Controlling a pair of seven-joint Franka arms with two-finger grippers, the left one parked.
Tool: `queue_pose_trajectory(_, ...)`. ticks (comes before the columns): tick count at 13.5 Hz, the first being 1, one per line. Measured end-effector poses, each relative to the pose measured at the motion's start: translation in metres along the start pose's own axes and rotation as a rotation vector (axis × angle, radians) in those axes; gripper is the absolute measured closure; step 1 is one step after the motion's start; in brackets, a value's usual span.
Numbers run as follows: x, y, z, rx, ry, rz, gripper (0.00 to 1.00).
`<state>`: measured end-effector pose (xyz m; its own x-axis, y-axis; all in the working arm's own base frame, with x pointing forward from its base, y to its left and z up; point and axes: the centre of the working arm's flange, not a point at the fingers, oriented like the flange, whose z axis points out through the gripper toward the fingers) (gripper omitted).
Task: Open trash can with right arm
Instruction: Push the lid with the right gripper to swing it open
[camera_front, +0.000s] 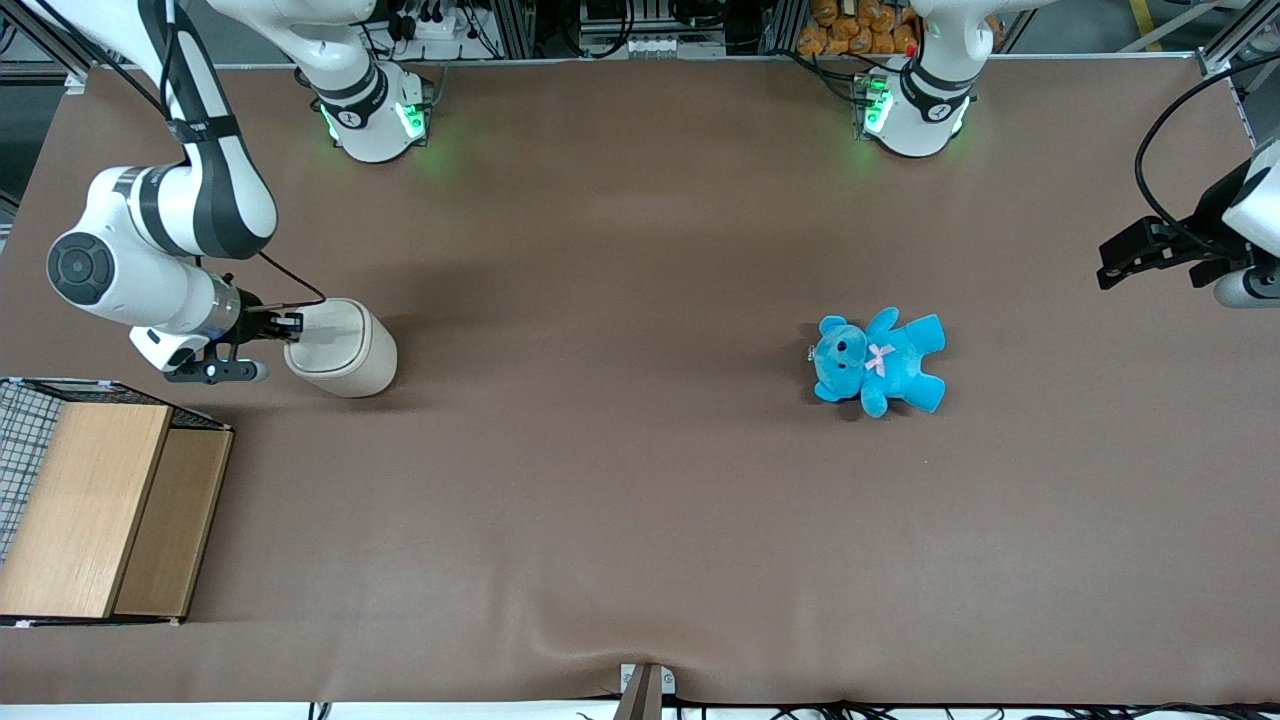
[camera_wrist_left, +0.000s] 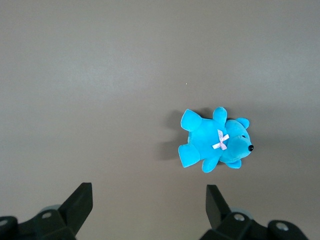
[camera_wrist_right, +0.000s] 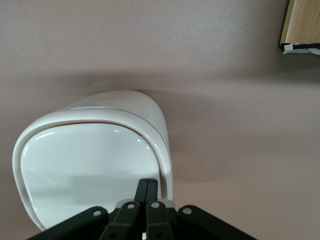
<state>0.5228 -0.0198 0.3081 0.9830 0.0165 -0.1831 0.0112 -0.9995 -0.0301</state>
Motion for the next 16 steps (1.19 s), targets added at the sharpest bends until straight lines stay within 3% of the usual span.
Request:
queue_pose_trajectory(6,0.000,0.000,0.001,0.000,0.005,0.000,0.99)
queue_pose_trajectory(12,0.000,-0.018,-0.035,0.014,-0.069,-0.023,0.99)
queue_pose_trajectory(16,0.003,-0.035,-0.079,0.022,-0.073,-0.036,0.99)
